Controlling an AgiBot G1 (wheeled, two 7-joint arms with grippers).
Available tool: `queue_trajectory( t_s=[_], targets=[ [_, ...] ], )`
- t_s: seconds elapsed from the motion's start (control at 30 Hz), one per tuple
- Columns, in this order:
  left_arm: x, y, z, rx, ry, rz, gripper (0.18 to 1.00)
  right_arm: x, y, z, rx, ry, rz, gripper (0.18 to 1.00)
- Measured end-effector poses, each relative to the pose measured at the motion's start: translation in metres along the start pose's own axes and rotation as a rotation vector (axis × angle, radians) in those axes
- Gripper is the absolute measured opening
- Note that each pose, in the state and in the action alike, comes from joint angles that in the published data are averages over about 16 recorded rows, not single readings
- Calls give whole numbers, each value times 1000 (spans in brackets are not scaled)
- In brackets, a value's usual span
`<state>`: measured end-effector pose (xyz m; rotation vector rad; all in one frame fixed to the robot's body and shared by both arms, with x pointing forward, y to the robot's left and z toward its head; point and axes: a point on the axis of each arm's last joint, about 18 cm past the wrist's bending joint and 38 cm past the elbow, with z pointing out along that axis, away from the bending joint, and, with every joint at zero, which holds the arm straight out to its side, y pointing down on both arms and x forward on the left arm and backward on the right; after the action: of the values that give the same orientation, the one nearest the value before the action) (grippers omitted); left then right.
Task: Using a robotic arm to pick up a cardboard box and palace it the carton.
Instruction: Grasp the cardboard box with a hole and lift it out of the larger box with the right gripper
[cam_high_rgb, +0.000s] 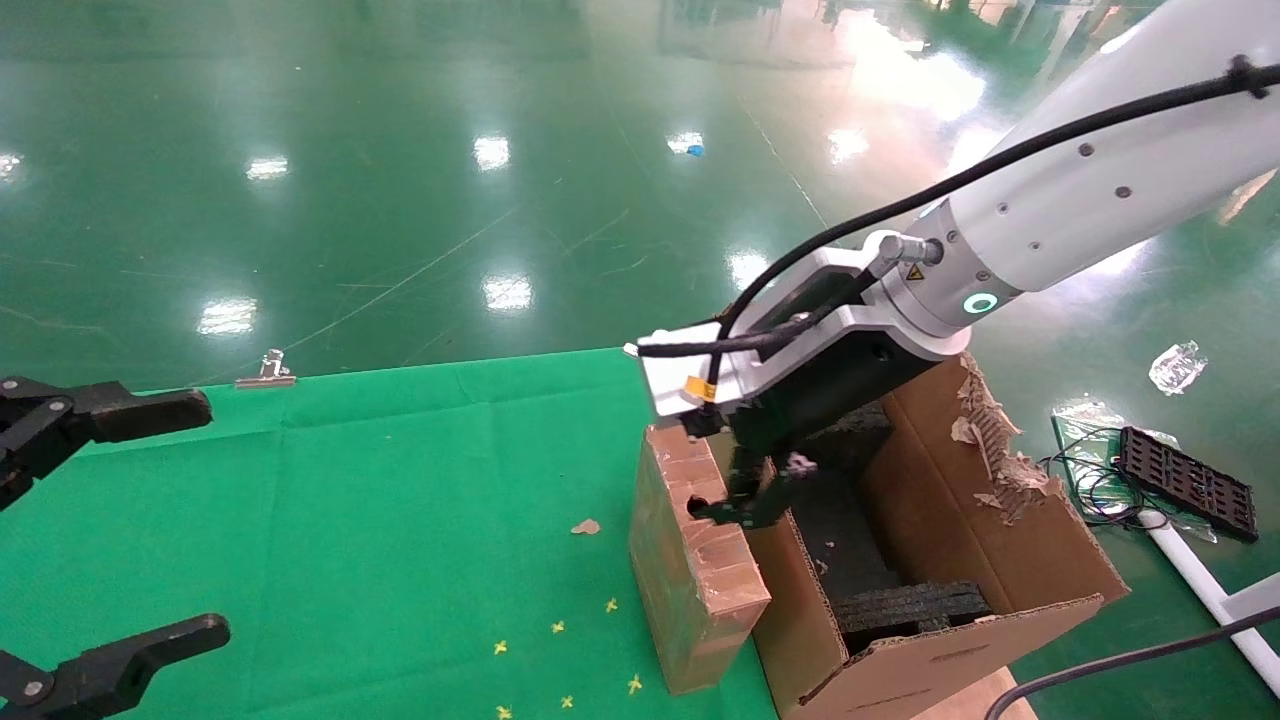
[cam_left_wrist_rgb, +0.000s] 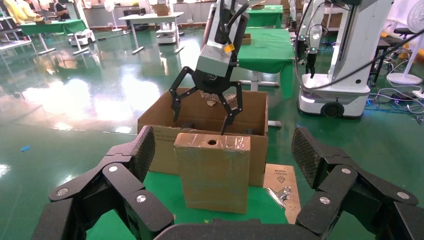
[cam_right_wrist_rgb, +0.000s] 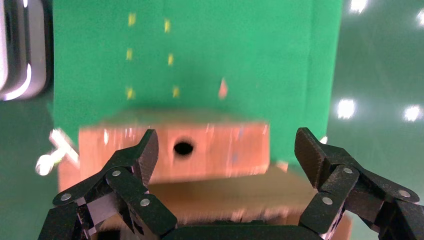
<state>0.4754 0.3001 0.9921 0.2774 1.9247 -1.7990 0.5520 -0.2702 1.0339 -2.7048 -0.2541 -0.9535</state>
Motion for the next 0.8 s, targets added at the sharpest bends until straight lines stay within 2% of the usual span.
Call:
queue_trajectory(
  t_s=[0.27, 0.47, 0.63, 0.8],
  targets=[
    [0, 0, 0, 0, 0, 0, 1001, 3, 4, 3, -171, -29, 31, 1000],
    [0, 0, 0, 0, 0, 0, 1001, 4, -2, 4, -201, -38, 85, 1000],
    [0, 0, 0, 0, 0, 0, 1001, 9, -5, -1, -197, -25, 248, 1000],
    [0, 0, 0, 0, 0, 0, 1001, 17, -7, -4, -179, -29, 510, 1000]
  ],
)
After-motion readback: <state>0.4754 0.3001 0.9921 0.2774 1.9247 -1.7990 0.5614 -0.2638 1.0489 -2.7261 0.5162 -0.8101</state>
